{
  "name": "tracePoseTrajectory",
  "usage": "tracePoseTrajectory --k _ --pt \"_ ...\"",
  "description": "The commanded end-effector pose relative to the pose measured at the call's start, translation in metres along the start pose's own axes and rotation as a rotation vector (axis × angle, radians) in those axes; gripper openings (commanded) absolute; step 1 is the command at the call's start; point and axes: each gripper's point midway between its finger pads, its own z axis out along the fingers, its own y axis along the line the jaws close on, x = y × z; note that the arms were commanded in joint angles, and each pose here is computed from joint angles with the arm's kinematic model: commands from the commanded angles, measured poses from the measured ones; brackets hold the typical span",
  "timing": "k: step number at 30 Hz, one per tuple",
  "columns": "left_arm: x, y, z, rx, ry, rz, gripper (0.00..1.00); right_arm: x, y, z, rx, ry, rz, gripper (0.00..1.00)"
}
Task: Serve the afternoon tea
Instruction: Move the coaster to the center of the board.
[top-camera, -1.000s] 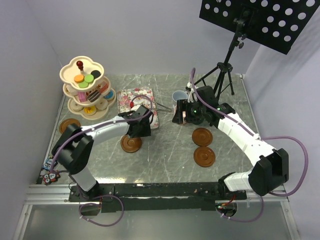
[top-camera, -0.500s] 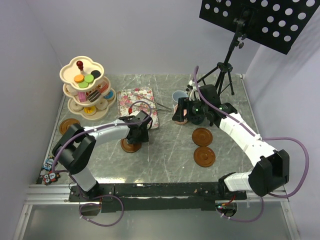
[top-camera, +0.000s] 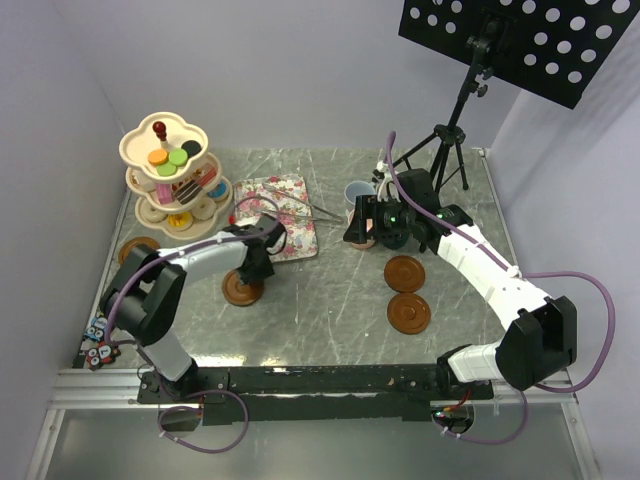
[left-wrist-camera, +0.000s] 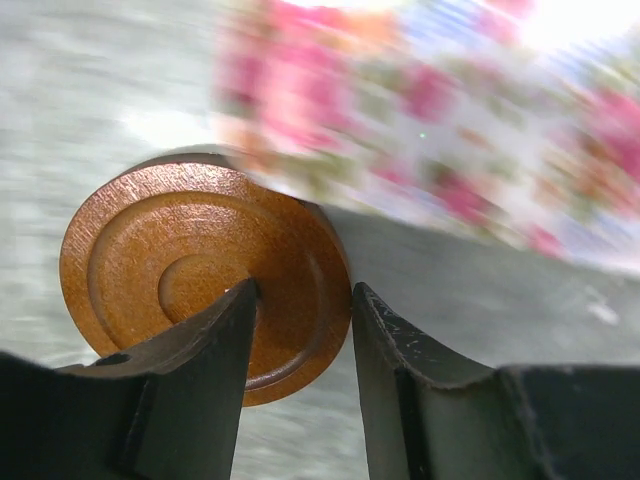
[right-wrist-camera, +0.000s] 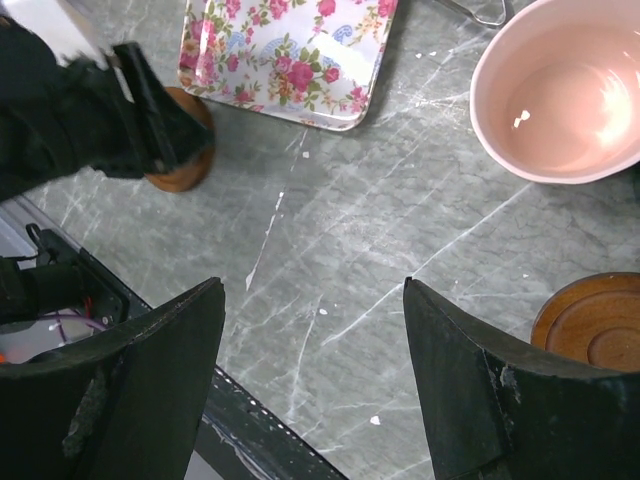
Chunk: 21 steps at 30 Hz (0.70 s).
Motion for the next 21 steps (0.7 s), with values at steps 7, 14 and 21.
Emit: tracePoseTrajectory --k 7,14,21 --pt "-0.021 0.096 0.018 -0.184 0.047 -0.191 0.48 -0.023 0.000 -0.012 0.002 -0.092 -0.030 0.79" --pt "-0.060 0.125 0.040 -0.218 0.025 -0.231 0.48 -0.026 -0.008 -0.017 0.033 -0.113 -0.035 0.79" --pt "-0.111 0.132 0.057 -0.204 -0.028 -0.216 0.47 -0.029 -0.016 -0.020 0.062 -0.125 -0.025 0.79"
